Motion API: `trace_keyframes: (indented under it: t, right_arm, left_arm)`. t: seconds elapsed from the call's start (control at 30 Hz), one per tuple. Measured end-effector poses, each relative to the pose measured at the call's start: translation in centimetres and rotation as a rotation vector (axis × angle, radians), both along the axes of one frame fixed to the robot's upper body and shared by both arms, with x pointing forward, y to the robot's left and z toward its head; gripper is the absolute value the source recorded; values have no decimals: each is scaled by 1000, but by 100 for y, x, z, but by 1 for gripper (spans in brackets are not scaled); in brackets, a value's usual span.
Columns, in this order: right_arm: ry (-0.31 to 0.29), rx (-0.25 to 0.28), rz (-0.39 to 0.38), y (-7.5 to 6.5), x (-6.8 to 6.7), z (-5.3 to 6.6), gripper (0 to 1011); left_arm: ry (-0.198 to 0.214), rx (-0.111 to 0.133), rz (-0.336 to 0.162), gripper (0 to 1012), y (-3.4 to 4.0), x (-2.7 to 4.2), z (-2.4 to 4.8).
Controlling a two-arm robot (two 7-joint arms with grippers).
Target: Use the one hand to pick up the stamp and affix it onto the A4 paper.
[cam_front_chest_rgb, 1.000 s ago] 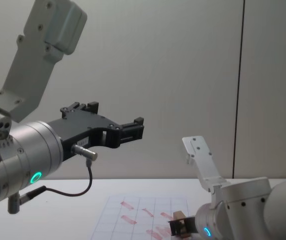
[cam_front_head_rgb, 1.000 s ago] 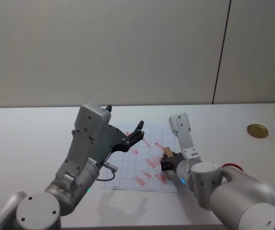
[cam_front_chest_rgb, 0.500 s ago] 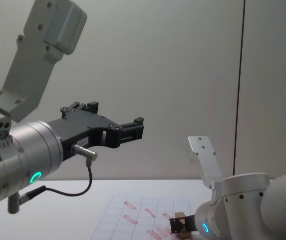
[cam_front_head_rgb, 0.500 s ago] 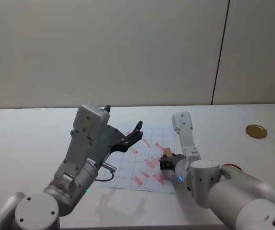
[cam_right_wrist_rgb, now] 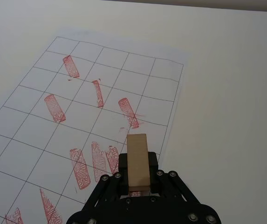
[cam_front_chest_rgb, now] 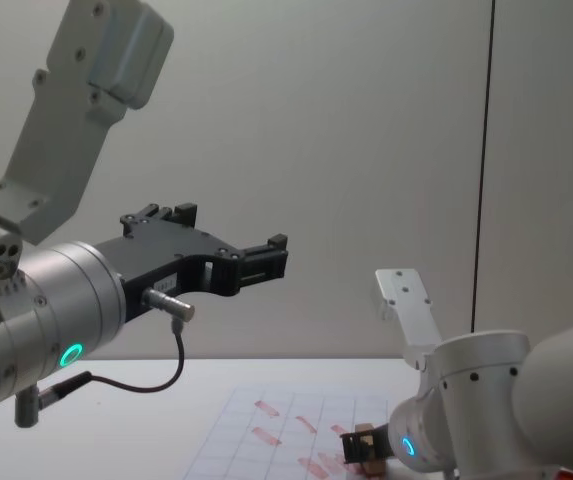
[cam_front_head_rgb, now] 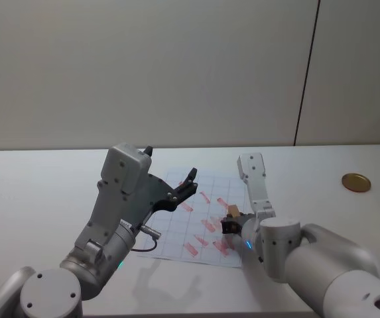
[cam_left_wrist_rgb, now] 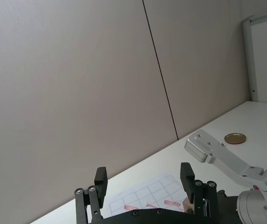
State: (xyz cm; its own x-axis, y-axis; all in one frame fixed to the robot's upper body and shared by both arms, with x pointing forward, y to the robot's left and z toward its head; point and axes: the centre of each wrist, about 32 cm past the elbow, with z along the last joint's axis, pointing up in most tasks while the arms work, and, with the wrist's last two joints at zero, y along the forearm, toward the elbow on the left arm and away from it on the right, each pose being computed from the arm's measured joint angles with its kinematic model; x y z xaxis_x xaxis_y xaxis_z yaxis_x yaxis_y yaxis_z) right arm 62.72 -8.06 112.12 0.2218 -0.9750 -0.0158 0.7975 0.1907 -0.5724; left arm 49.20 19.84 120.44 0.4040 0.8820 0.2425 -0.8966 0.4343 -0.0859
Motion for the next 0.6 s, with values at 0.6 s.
trace_keyframes:
  t: [0.6]
  right_arm:
    - [25,-30,-18,18,48,84,221]
  left_arm:
    - [0,0,0,993,0,0,0]
